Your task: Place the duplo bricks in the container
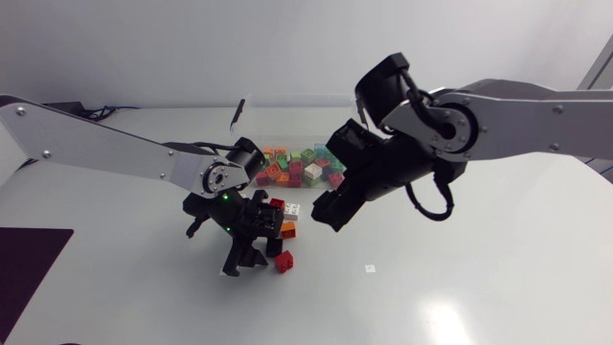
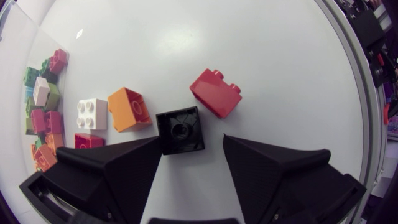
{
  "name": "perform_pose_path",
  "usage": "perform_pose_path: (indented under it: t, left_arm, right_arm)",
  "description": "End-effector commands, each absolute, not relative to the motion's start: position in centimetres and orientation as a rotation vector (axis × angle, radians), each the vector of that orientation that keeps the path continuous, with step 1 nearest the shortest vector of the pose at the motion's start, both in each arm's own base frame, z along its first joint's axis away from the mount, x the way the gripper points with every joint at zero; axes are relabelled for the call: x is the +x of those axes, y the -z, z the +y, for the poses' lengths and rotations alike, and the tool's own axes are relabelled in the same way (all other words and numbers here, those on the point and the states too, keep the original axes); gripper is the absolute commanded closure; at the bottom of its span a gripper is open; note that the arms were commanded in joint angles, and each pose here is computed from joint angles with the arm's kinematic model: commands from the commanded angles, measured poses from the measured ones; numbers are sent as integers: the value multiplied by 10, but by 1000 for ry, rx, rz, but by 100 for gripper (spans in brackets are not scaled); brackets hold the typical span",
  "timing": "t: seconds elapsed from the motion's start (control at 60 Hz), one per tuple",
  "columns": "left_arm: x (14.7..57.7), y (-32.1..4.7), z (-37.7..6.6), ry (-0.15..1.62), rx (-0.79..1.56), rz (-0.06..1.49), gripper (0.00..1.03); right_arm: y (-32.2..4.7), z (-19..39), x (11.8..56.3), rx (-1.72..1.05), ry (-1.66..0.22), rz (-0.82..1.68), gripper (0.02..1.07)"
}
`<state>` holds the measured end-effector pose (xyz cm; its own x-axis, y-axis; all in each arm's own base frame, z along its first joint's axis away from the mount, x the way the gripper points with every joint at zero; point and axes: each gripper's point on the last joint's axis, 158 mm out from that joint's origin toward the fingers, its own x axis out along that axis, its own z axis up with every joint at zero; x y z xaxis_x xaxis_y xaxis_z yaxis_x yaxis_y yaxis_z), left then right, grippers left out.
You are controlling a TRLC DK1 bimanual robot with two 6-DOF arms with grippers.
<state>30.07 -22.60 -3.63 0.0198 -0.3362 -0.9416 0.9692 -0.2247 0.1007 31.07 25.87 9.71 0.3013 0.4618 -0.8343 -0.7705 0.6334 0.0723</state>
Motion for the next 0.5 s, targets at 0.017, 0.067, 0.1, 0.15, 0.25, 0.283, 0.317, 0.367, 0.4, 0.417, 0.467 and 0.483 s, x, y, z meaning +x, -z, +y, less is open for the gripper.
perform_pose_path:
  t: [0.017,0.067,0.1,0.15,0.25,0.283,0.317,0.367,0.4,0.417,0.467,0.483]
  left_arm:
    - [294,42,-222,1523,1148,807,52]
    - [291,42,-219,1530,1134,824,57]
    - [289,41,-219,1534,1123,825,58]
    - [288,40,-217,1536,1102,825,61]
    - [285,41,-209,1528,1083,842,61]
    - [285,41,-205,1522,1076,847,61]
    - [286,39,-203,1513,1072,848,61]
    - [288,36,-201,1499,1056,847,61]
    - [292,30,-203,1476,1026,841,60]
    - [294,28,-204,1462,1010,849,60]
    - [298,25,-207,1431,978,871,60]
    - [298,24,-208,1417,960,884,60]
  right_arm:
    - [-70,263,300,-339,-801,1059,7]
    - [-64,263,299,-335,-786,1080,7]
    - [-59,263,298,-338,-778,1094,7]
    - [-53,262,298,-339,-765,1110,7]
    - [-43,263,292,-339,-761,1143,7]
    - [-40,264,289,-344,-763,1149,7]
    - [-38,264,287,-350,-761,1153,7]
    - [-36,264,285,-356,-760,1158,7]
    - [-34,262,283,-360,-760,1164,7]
    - [-33,262,282,-360,-759,1167,7]
    - [-31,259,281,-364,-752,1170,7]
    - [-31,258,281,-366,-749,1171,7]
